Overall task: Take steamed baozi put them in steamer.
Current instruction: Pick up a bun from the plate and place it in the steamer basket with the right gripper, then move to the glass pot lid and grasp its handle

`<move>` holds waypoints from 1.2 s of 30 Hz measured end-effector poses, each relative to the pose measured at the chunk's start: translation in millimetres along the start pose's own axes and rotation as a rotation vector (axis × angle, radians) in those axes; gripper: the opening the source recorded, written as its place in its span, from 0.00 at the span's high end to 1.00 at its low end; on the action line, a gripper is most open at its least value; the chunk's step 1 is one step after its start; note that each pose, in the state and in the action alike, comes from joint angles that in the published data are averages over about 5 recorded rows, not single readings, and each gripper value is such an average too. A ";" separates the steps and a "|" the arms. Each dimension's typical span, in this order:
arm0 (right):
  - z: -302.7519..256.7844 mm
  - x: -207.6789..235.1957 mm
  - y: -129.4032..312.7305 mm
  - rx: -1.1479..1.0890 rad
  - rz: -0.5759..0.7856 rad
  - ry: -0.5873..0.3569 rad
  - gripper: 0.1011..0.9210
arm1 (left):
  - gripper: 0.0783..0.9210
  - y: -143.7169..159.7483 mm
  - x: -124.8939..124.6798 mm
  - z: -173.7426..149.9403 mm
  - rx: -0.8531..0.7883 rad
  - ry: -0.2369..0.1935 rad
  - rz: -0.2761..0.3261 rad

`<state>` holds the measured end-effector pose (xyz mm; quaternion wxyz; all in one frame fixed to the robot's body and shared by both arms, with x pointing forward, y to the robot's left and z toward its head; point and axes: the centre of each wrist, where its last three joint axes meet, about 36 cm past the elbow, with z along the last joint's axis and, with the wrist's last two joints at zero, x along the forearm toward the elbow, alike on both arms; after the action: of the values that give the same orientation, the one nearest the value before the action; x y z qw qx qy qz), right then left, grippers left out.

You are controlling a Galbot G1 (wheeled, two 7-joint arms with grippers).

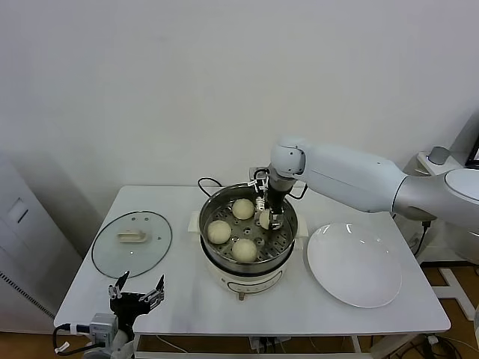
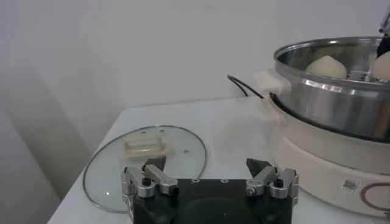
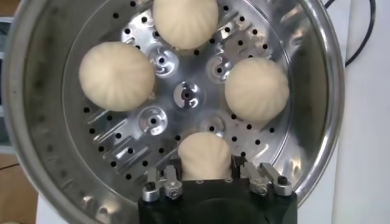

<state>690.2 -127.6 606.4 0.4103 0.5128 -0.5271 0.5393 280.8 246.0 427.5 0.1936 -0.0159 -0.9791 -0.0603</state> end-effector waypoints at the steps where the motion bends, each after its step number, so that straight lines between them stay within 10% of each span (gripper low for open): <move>1: 0.8 0.5 0.1 -0.001 0.001 0.000 0.27 | 0.12 0.0 0.0 -0.1 0.000 0.000 0.000; 16: 48.3 53.4 12.6 -0.054 0.098 -0.161 0.12 | 0.12 5.2 7.7 -9.3 0.021 -0.029 -0.006; 36: 186.6 17.9 116.2 -0.464 0.674 -1.002 0.12 | 0.12 4.5 5.9 -20.6 0.088 -0.193 -0.010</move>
<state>595.9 -326.5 591.6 0.0229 0.4065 -0.8898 0.2060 283.3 248.0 449.2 0.0988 -0.0080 -0.9949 -0.0163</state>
